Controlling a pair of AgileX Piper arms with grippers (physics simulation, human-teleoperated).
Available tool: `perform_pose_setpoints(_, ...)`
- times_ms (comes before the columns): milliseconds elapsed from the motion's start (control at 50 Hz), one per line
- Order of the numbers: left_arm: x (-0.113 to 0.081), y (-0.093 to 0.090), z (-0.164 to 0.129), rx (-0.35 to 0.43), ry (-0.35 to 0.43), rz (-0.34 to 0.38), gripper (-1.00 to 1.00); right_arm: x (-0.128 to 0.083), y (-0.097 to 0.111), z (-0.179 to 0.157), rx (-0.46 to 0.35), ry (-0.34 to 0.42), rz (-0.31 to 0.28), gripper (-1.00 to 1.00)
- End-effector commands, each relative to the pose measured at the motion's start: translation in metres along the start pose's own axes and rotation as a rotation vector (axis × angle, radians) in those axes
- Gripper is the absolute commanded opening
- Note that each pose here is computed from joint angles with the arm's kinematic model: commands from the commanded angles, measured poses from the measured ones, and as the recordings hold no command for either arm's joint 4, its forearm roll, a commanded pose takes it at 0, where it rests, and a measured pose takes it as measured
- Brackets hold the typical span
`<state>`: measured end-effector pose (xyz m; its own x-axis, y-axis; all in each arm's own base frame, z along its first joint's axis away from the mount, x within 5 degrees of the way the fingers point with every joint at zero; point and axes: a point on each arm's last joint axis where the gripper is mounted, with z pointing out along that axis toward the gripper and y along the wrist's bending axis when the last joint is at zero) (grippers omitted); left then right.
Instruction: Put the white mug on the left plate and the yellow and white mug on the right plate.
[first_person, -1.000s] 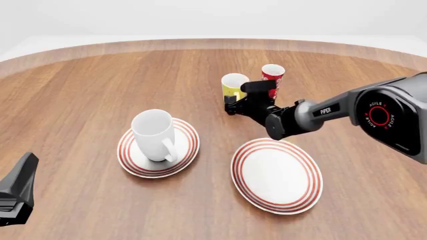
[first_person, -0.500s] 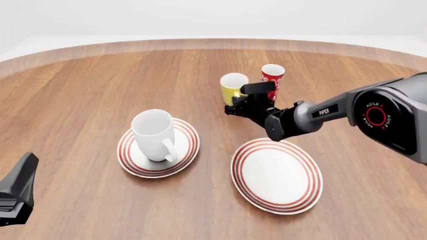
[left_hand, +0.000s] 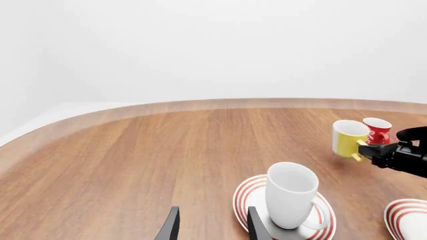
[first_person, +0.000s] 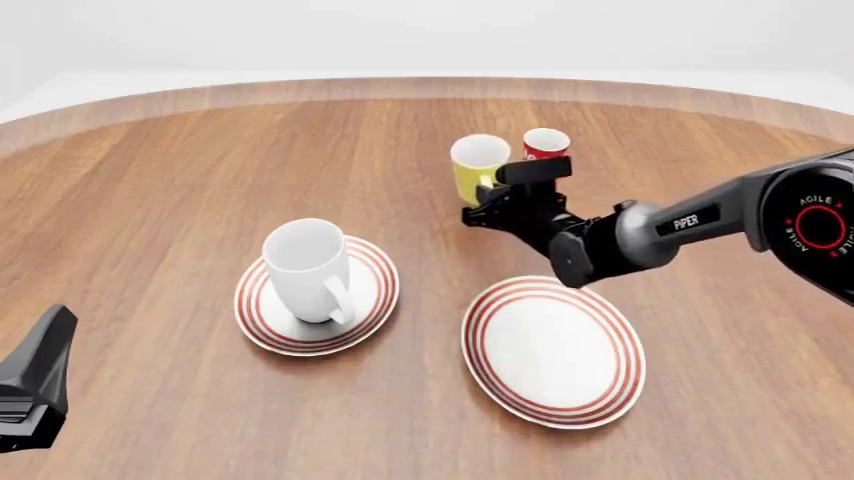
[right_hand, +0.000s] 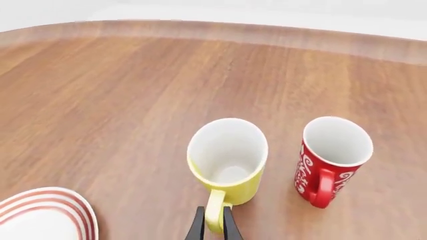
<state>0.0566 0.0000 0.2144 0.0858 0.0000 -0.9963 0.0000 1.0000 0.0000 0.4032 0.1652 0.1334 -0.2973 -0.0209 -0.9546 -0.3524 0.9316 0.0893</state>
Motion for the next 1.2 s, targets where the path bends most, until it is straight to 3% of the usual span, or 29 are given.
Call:
perform_pose_setpoints(20, 0.000, 0.000, 0.000, 0.000, 0.000, 0.000, 1.00, -0.012, 0.001, -0.019, -0.003, -0.033, 0.000, -1.00)
perform_pose_setpoints(360, 0.000, 0.000, 0.000, 0.000, 0.000, 0.000, 1.00, -0.039, 0.004, -0.075, -0.005, -0.041, -0.022, -1.00)
perform_pose_setpoints(660, 0.000, 0.000, 0.000, 0.000, 0.000, 0.000, 1.00, -0.043, 0.009, -0.116, -0.018, -0.046, -0.009, -1.00)
perform_pose_setpoints(960, 0.000, 0.000, 0.000, 0.000, 0.000, 0.000, 1.00, -0.052, 0.015, -0.168, -0.038, -0.033, -0.050, -1.00)
perform_pose_setpoints(1200, 0.000, 0.000, 0.000, 0.000, 0.000, 0.000, 1.00, -0.046, 0.018, -0.211, -0.057, -0.011, -0.074, -1.00)
